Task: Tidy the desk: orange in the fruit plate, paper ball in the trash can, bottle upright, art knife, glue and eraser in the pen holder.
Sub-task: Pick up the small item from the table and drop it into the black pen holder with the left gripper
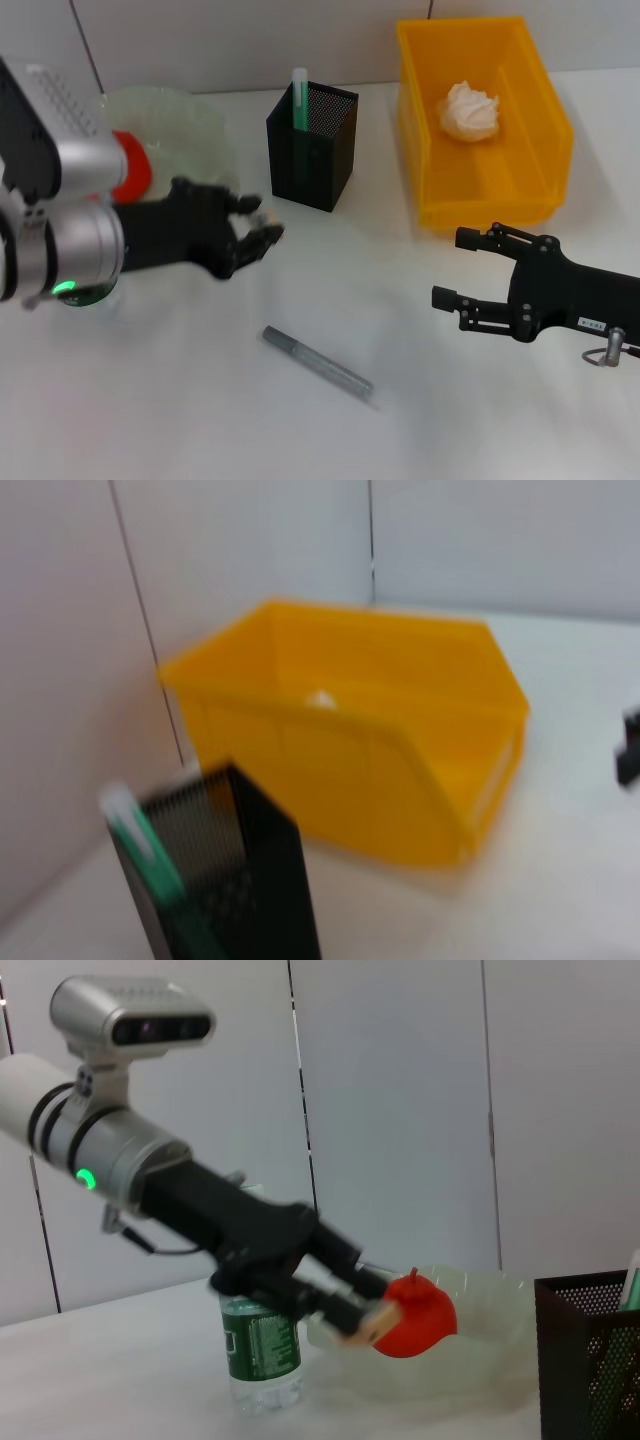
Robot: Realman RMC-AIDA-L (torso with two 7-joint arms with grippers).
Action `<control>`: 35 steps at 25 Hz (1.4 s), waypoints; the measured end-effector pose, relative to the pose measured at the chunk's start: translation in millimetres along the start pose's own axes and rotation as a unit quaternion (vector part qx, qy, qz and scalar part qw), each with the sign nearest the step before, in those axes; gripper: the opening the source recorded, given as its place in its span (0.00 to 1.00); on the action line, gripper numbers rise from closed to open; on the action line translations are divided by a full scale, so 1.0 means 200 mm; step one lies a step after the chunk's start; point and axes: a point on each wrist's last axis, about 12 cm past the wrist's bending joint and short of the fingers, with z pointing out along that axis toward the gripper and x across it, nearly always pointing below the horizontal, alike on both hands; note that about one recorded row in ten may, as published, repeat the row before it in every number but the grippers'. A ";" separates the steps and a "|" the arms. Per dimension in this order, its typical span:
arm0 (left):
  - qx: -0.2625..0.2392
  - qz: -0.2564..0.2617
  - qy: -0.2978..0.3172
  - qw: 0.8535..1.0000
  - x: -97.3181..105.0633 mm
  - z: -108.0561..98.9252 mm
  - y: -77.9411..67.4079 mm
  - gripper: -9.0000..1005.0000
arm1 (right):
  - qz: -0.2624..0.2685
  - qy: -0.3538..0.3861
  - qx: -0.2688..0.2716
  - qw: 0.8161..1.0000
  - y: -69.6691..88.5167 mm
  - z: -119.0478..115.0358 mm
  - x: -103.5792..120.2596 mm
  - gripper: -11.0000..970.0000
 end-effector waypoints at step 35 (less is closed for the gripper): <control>-0.099 0.082 -0.073 0.989 -0.20 0.40 0.27 0.37 | 0.006 -0.004 -0.007 1.000 0.04 0.04 0.02 0.86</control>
